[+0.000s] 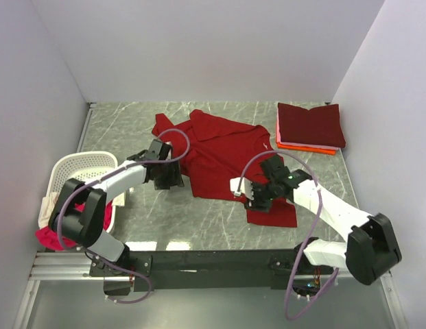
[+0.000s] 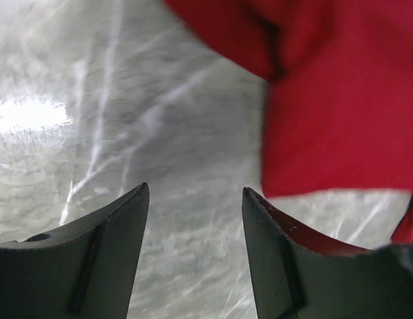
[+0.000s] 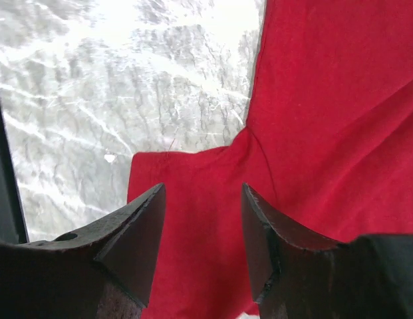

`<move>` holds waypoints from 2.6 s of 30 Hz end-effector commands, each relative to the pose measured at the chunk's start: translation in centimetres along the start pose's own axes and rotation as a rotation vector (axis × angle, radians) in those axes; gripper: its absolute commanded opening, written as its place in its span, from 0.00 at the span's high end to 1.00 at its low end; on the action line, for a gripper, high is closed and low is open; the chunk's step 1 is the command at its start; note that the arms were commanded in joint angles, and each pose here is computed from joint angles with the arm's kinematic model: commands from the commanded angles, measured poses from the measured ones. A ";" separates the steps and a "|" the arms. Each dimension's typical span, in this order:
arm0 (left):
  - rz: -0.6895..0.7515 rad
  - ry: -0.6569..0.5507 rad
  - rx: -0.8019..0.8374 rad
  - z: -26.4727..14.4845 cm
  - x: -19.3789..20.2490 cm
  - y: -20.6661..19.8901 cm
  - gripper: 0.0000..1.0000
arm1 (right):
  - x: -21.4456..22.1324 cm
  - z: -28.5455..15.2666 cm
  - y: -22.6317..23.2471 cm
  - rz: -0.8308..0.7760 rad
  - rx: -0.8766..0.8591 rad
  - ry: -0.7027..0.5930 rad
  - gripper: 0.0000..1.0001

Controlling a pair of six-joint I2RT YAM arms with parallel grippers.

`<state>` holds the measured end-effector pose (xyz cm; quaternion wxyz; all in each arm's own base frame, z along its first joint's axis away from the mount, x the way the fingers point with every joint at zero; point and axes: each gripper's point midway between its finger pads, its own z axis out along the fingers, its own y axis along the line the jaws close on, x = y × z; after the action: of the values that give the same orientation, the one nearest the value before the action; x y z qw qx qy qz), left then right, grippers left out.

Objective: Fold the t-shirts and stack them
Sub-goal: Flatten the tshirt out

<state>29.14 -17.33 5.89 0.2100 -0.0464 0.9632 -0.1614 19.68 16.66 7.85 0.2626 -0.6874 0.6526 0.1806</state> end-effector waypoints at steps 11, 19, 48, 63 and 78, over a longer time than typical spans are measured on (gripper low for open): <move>-0.340 -0.172 -0.035 6.1 -5.9 -0.7 0.35 | 3.0 3.7 2.1 0.027 -0.019 0.161 0.44; -0.376 -0.192 -0.245 8.4 -6.1 3.1 0.43 | 3.0 4.3 2.8 0.010 -0.041 0.175 0.44; 0.035 -0.553 -0.084 -15.3 -19.3 2.3 0.89 | -2.3 -13.6 -3.6 -0.020 0.405 0.072 1.00; 0.010 -0.107 0.232 -10.8 -6.6 1.1 0.95 | 4.7 -10.2 7.3 -0.044 0.145 0.158 1.00; -0.044 -0.333 0.059 -13.3 -9.1 3.7 0.35 | -1.4 -8.0 -2.5 0.028 0.212 -0.055 0.44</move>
<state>29.85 -9.46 18.25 0.3192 -0.0684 0.9229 -0.2043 16.78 8.36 11.50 0.2576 -0.6653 0.6963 0.0794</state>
